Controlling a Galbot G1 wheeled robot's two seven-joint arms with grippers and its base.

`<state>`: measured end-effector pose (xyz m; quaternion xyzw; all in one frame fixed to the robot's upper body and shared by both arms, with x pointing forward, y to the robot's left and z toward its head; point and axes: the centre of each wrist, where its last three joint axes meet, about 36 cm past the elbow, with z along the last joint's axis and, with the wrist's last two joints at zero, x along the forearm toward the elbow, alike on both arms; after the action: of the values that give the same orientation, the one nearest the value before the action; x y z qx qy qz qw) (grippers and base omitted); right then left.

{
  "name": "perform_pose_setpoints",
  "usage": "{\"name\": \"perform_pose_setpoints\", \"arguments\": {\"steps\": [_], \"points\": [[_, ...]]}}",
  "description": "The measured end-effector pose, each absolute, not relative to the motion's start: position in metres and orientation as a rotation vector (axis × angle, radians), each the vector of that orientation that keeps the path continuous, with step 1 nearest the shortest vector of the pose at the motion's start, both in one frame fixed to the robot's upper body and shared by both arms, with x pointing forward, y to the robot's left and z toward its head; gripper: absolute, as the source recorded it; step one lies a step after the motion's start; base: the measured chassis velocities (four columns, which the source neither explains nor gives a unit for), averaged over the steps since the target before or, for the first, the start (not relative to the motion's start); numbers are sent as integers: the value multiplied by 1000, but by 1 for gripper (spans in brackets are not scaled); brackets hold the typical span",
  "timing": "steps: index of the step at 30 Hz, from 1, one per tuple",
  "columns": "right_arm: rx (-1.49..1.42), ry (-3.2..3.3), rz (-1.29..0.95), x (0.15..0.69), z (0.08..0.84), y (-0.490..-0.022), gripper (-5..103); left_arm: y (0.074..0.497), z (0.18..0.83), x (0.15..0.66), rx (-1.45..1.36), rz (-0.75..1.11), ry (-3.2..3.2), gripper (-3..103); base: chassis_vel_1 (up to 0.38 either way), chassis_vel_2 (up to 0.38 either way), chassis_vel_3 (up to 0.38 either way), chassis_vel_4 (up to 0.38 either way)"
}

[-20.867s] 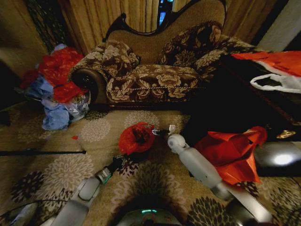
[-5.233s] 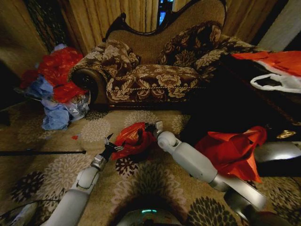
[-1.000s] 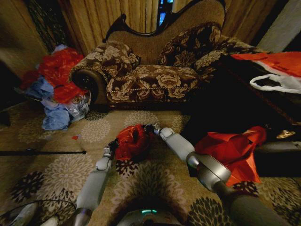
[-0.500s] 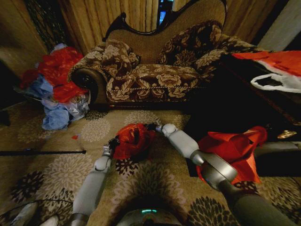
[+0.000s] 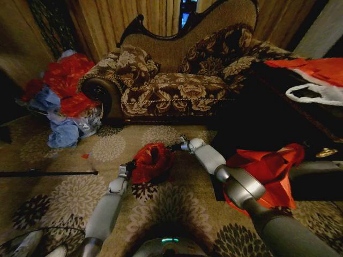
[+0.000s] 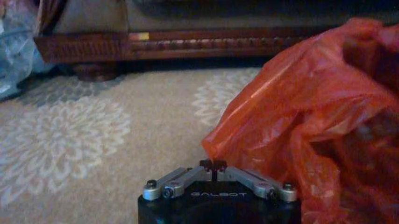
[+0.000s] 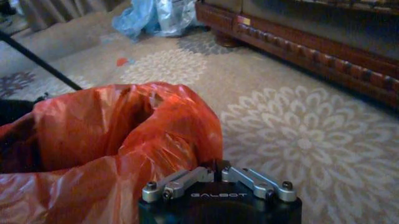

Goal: Place a garbage bag over the trash bin.

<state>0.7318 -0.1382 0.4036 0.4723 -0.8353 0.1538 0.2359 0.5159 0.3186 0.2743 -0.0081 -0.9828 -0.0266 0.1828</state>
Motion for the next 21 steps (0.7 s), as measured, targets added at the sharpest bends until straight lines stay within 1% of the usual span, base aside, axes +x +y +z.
{"name": "perform_pose_setpoints", "arguments": {"steps": [11, 16, 21], "points": [[1284, -2293, 422, 723, 388, -138, 0, 315, 249, 515, -23, -67, -2704, 0, 0, 0, 0, 0], [1286, -2294, 426, 720, 383, -137, 0, 310, 244, 514, -60, -64, -2683, 0, 0, 0, 0, 0], [1284, -2295, 421, 715, 377, -137, 0, 313, 242, 509, -116, -79, -2641, 0, 0, 0, 0, 0]]}}
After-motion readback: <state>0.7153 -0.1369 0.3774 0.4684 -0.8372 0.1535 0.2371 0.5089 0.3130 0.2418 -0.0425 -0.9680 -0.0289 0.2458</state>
